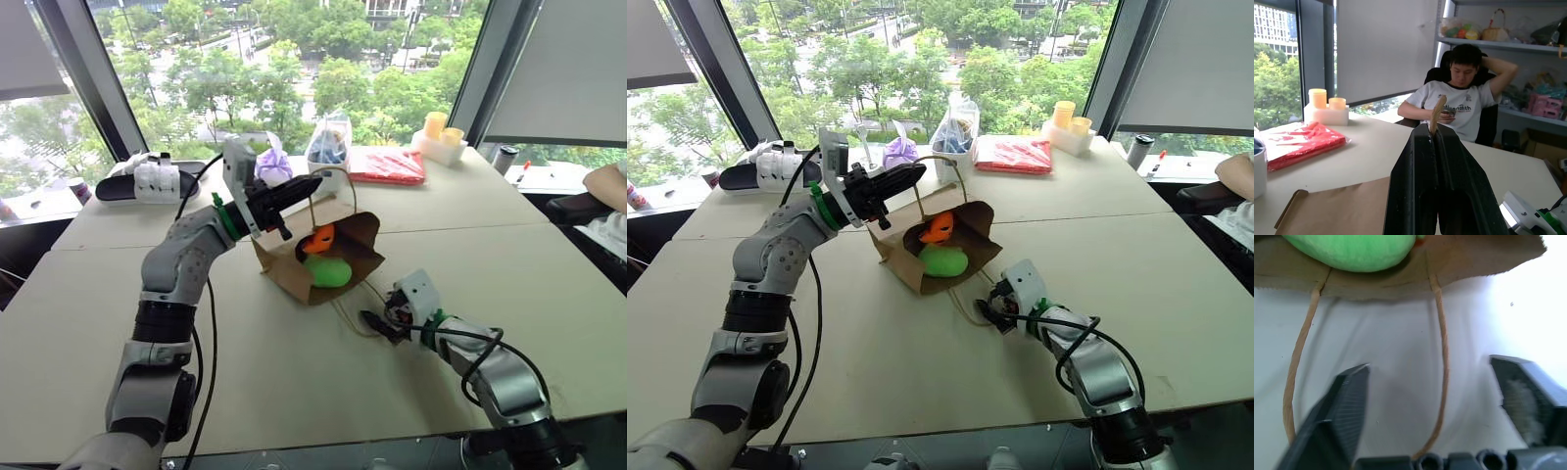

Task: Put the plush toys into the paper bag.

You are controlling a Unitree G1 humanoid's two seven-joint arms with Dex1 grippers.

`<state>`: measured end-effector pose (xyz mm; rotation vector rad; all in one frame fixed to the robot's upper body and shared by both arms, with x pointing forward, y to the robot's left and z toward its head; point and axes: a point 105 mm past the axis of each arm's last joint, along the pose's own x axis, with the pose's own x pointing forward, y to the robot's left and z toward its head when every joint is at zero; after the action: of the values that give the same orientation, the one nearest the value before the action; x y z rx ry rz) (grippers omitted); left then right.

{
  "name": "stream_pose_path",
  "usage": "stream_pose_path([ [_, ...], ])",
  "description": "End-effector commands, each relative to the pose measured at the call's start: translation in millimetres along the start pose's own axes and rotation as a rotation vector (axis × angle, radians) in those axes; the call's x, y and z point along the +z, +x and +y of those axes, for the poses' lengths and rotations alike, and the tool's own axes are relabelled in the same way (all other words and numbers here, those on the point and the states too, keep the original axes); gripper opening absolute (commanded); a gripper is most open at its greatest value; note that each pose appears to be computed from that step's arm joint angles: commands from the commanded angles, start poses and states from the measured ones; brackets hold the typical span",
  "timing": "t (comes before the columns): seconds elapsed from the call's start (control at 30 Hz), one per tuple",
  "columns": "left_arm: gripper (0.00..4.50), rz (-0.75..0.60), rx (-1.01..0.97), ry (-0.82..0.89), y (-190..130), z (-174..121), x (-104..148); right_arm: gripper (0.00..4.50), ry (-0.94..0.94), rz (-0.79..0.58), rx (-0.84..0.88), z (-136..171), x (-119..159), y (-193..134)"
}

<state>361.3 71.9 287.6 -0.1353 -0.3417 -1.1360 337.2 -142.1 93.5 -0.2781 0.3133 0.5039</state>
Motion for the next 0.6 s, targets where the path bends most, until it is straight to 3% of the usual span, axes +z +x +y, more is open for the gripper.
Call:
stream_pose_path([
  [0.03,0.00,-0.042,-0.013,0.052,2,-4,17,2.09,0.015,0.002,-0.032,-6,2,6],
  [0.17,0.00,-0.042,-0.010,0.055,1,-4,17,0.06,0.031,-0.003,-0.021,-5,6,8],
  [0.3,0.00,-0.060,0.005,0.073,0,-3,22,0.06,0.028,-0.091,0.026,-3,37,-9],
  [0.6,0.00,-0.084,0.025,0.096,-4,11,39,0.06,-0.074,-0.367,0.122,-12,151,-64],
])
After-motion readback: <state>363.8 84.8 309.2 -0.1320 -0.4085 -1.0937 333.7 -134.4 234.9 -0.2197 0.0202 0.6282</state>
